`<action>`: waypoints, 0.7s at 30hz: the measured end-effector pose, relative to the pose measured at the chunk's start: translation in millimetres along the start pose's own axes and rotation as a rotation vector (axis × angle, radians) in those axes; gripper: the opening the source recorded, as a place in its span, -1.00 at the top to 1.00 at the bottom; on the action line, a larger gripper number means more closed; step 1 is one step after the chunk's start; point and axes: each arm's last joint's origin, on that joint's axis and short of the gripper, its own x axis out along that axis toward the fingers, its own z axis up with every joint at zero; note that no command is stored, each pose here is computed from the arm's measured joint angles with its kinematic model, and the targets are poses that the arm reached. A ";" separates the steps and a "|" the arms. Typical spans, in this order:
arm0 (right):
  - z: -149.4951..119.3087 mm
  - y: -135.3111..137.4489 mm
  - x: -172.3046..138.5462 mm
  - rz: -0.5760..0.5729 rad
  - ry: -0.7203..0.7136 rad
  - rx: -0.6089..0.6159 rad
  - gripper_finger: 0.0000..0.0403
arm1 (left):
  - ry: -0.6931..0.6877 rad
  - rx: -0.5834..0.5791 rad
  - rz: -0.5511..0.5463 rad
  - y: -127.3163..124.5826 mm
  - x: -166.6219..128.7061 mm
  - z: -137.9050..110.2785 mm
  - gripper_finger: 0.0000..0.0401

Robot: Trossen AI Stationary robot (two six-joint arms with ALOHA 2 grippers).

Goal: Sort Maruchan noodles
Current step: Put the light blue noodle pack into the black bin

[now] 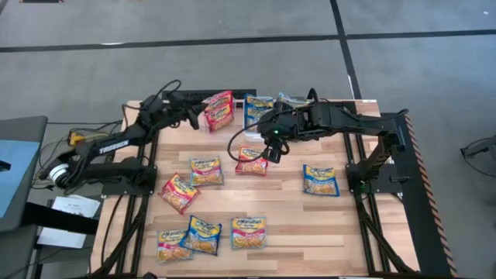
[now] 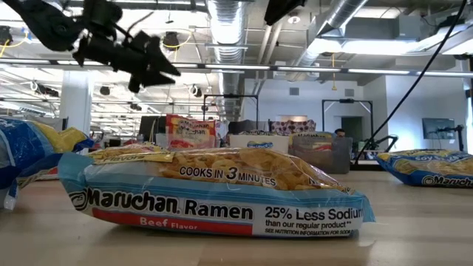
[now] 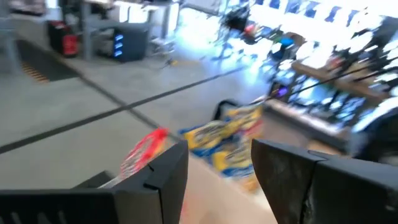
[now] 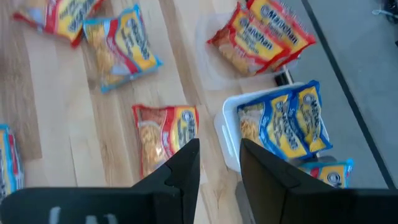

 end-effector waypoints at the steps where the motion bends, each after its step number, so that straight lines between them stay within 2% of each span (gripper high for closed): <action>1: -1.5 1.2 -0.5 0.002 0.013 -0.009 0.32 | -0.016 -0.013 -0.030 -2.7 -3.2 3.7 0.18; 6: -10.3 7.0 -3.4 0.006 0.090 -0.001 0.28 | -0.047 -0.091 -0.185 -15.2 -14.2 14.9 0.18; 13: -23.2 15.4 -8.9 0.028 0.206 0.043 0.12 | -0.010 -0.227 -0.355 -30.5 -19.2 17.5 0.18; 17: -27.3 25.2 -13.0 0.109 0.248 0.065 0.07 | 0.022 -0.276 -0.438 -39.1 -19.6 16.4 0.18; 21: -29.4 42.2 -19.7 0.241 0.263 0.043 0.07 | 0.047 -0.283 -0.487 -45.5 -19.8 14.6 0.18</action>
